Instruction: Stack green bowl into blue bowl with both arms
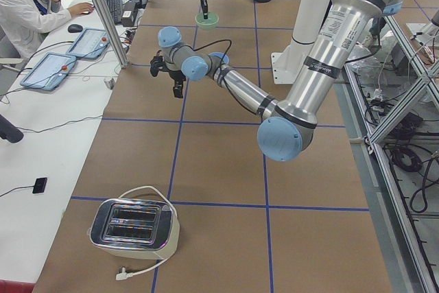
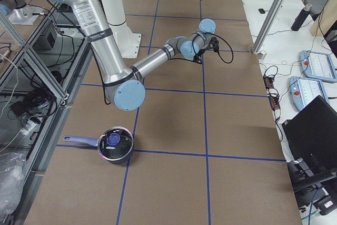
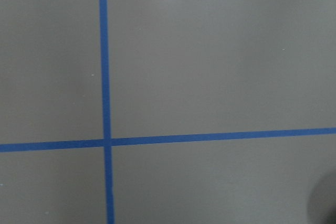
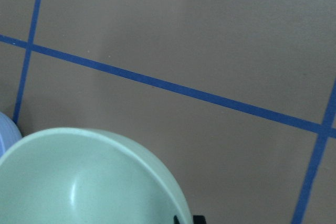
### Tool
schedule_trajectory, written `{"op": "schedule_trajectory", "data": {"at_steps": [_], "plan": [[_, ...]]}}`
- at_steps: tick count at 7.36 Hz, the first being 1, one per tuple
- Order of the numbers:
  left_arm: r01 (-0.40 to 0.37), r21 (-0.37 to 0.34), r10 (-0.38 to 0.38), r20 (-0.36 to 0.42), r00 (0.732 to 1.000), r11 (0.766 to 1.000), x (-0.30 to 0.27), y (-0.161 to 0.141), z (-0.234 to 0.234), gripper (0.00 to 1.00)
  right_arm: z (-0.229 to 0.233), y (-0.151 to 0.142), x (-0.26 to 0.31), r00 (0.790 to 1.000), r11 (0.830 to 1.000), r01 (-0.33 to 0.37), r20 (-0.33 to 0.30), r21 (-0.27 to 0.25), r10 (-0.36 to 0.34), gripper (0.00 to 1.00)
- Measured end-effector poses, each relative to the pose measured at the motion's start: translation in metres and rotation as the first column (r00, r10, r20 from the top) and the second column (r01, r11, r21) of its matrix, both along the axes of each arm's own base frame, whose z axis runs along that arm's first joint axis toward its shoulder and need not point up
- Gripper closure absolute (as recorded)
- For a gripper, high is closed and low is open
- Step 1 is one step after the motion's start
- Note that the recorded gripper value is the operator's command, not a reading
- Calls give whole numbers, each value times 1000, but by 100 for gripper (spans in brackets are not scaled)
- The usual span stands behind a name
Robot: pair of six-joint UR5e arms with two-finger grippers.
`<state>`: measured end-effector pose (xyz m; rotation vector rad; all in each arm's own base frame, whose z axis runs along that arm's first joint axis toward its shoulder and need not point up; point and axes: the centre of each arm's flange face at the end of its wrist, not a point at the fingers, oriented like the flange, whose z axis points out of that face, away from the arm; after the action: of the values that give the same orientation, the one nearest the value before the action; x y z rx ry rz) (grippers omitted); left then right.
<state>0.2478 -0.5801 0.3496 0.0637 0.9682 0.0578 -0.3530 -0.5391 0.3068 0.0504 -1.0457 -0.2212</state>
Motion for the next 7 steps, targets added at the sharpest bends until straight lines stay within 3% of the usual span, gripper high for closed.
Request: {"op": "schedule_trajectory", "data": {"at_steps": [4,7], "plan": [[-41,44,39,37,999,998,-28,6,47,4,-82,26,-96,990,984,-142,-20,-111,141,86],[-45,42,44,44,998,998,-30,9,55,4,-110,49,-155,982,972,-187,-38,-139,184,86]]}}
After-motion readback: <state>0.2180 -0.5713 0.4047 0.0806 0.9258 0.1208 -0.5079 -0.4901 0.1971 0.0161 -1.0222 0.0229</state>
